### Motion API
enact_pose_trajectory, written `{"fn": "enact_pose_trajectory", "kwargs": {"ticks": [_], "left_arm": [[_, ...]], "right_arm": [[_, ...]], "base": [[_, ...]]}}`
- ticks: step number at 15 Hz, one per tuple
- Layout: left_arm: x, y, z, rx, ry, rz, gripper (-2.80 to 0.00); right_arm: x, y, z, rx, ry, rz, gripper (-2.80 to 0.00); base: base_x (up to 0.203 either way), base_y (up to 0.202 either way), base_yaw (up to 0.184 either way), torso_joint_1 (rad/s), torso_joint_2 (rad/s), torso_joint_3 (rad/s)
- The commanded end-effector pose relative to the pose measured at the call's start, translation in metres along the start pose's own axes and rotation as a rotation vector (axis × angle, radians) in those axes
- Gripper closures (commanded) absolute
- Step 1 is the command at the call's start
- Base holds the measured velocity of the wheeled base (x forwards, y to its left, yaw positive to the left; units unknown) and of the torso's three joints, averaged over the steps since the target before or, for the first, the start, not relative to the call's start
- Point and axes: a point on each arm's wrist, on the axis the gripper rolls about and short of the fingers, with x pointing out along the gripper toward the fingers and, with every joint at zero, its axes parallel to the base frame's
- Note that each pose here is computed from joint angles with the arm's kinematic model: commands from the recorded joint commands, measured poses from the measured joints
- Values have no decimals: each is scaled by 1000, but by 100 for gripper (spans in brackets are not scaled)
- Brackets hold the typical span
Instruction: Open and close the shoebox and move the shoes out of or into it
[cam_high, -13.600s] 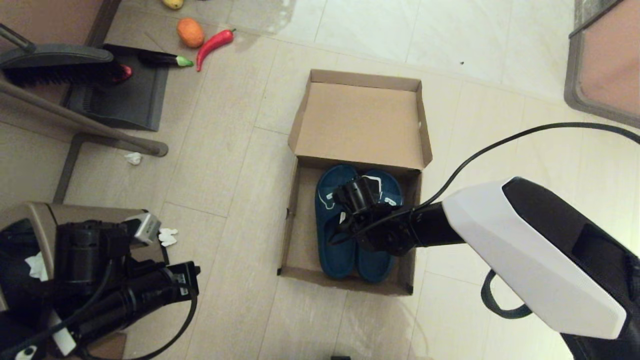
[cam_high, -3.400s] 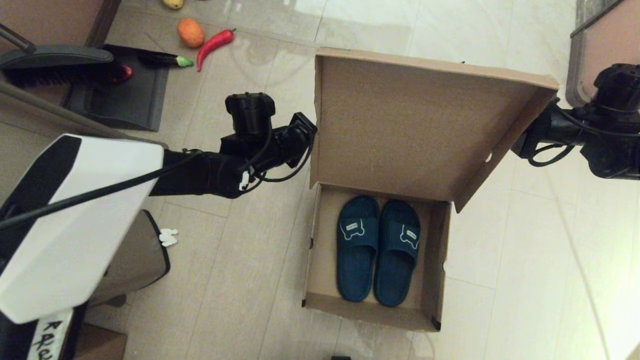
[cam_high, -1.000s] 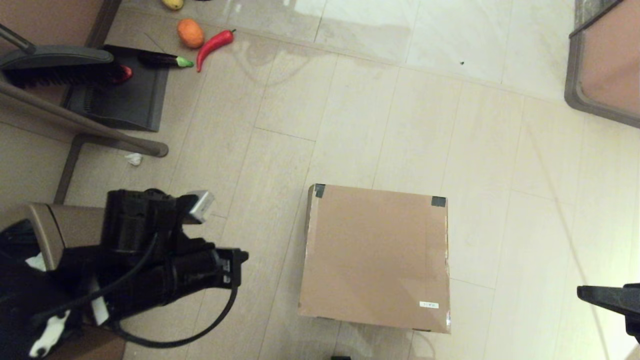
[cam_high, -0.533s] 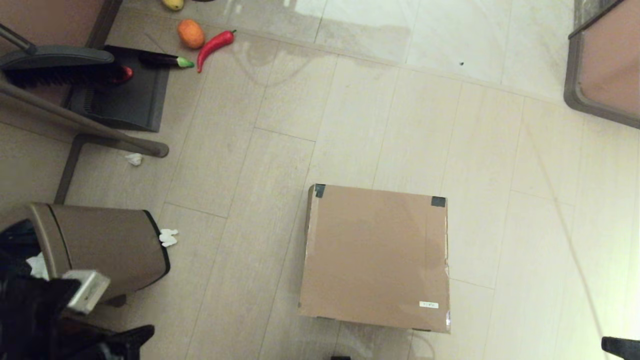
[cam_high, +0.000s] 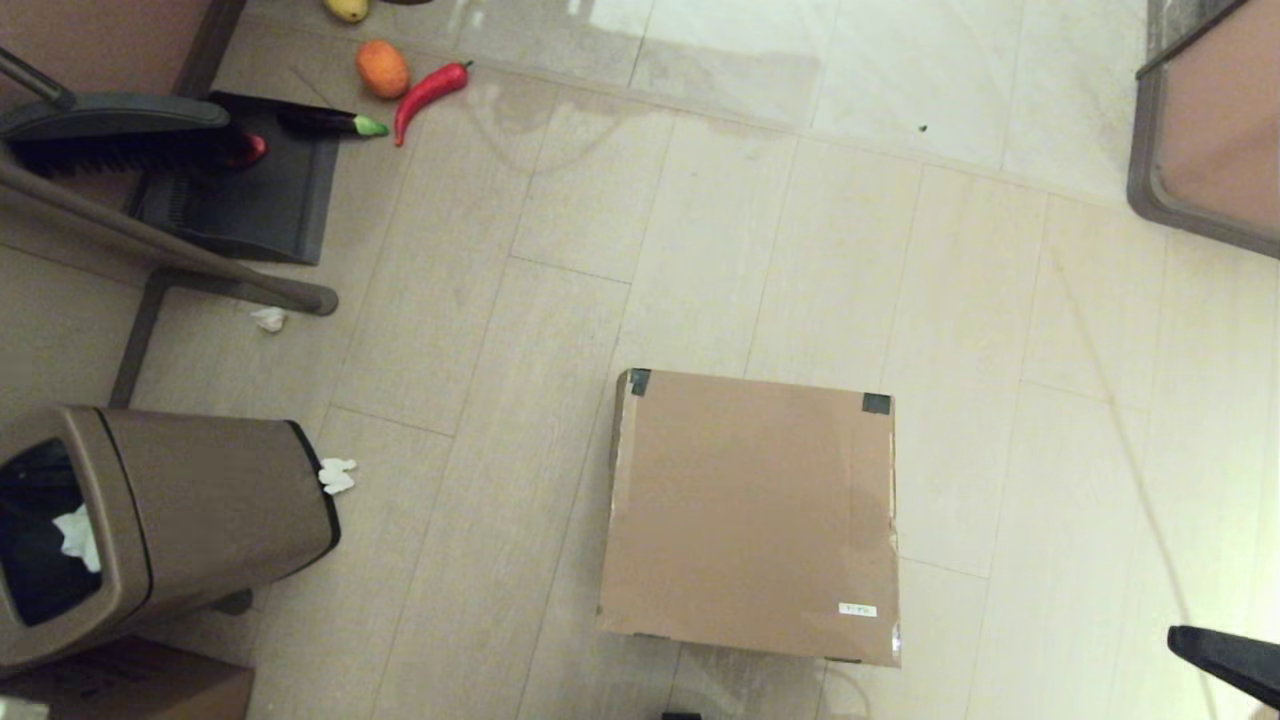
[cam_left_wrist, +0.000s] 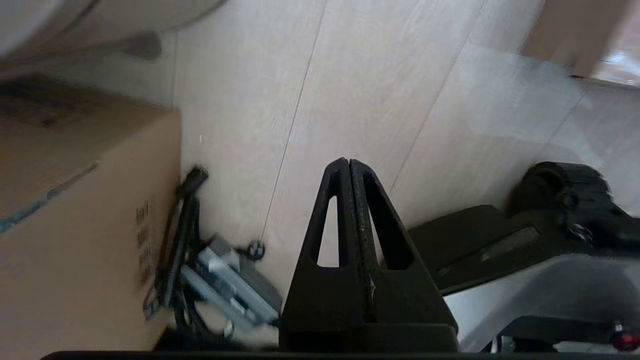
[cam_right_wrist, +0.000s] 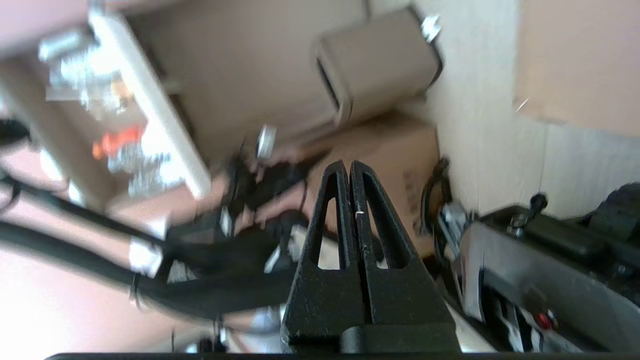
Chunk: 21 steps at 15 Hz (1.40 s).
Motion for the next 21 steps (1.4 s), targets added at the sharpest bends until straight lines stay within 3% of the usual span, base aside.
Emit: {"fn": "enact_pose_trajectory", "kwargs": {"ticks": [1, 4, 5, 7, 9, 11, 14, 16, 18, 21], "left_arm": [[-31, 3, -18, 6, -209, -47, 0], [-52, 4, -41, 73, -377, -97, 0], [-54, 4, -45, 87, -408, -104, 0], [-53, 3, -48, 103, -400, -121, 0], [-53, 3, -49, 28, -393, -126, 0], [-53, 4, -49, -37, -390, -112, 0], [-53, 4, -48, -40, -391, -113, 0], [-53, 4, -48, -40, -391, -113, 0], [-53, 4, -48, -40, -391, -113, 0], [-53, 4, -48, -41, -391, -113, 0]], "right_arm": [[1, -1, 0, 10, 4, 3, 0], [1, -4, 0, 36, 4, -6, 0], [1, -5, 1, 45, 4, -9, 0], [1, -6, 0, 61, -2, -17, 0], [1, -8, -1, 82, -24, -33, 0], [0, -12, 0, 117, -111, -87, 0], [-2, -32, -6, 208, -314, -311, 0], [-7, -44, -17, 84, -358, -553, 0], [-11, -42, -36, -94, -340, -764, 0], [-23, -29, -72, -364, -238, -879, 0]], "base": [[0, 0, 0, 0, 0, 0], [0, 0, 0, 0, 0, 0], [0, 0, 0, 0, 0, 0], [0, 0, 0, 0, 0, 0], [0, 0, 0, 0, 0, 0], [0, 0, 0, 0, 0, 0], [0, 0, 0, 0, 0, 0], [0, 0, 0, 0, 0, 0], [0, 0, 0, 0, 0, 0], [0, 0, 0, 0, 0, 0]]}}
